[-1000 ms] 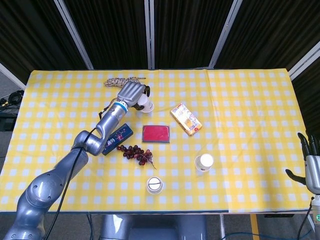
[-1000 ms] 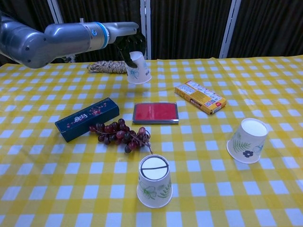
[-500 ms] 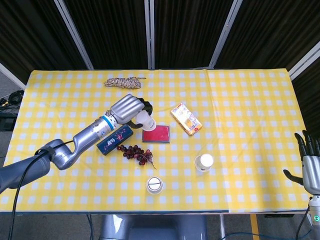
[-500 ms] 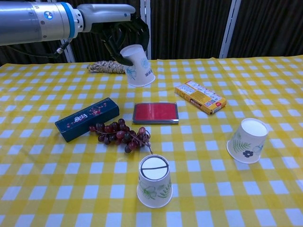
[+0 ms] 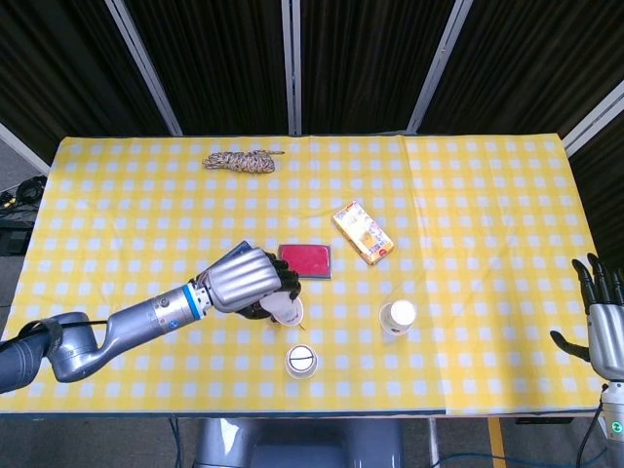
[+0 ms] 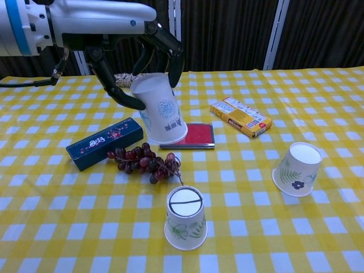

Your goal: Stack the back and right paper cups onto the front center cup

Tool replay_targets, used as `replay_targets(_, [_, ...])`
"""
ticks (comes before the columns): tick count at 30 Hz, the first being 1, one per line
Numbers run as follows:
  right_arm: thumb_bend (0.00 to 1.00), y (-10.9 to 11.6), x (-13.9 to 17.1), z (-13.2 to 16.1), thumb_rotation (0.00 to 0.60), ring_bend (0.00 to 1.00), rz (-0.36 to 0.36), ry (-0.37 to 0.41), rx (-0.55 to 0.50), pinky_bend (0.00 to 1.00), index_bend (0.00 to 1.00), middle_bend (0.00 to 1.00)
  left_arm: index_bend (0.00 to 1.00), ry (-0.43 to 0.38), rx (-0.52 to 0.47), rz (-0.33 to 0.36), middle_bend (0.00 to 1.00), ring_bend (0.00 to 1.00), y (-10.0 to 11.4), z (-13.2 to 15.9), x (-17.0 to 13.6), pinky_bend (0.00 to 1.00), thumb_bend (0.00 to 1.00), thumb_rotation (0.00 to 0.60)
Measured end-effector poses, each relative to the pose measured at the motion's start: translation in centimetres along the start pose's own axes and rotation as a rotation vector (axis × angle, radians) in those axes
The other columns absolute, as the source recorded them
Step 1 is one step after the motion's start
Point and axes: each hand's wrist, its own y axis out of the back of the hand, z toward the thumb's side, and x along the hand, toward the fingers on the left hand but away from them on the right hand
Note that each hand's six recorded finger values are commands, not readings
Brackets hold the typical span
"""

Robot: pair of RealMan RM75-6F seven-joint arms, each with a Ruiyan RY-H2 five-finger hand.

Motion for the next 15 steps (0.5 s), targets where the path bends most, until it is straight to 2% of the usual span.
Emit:
replay_targets(5, [0.00,0.2,0.1,0.0,0.600,0.00,-0.005,-0.001,-0.001,0.00,0.00,0.00,0.49,-0.101,0.038,-0.039,0.42,0.40,-1.1,3.3,-0.6,0.53,0.28,0.600])
replay_targets(11, [0.00,0.1,0.2,0.0,0.600,0.00,-0.003,0.002,-0.001,0.00,0.00,0.00,0.49,-0.157,0.046,-0.091,0.42,0.40,-2.7,5.3,0.2,0.53,0.28,0.600])
replay_targets(15, [0.00,0.2,0.2,-0.1,0.600,0.00,-0.004,-0.001,-0.003,0.00,0.00,0.00,0.49,-0.171,0.065,-0.102,0.42,0.40,-3.2,5.7,0.5,0.53,0.28,0.600])
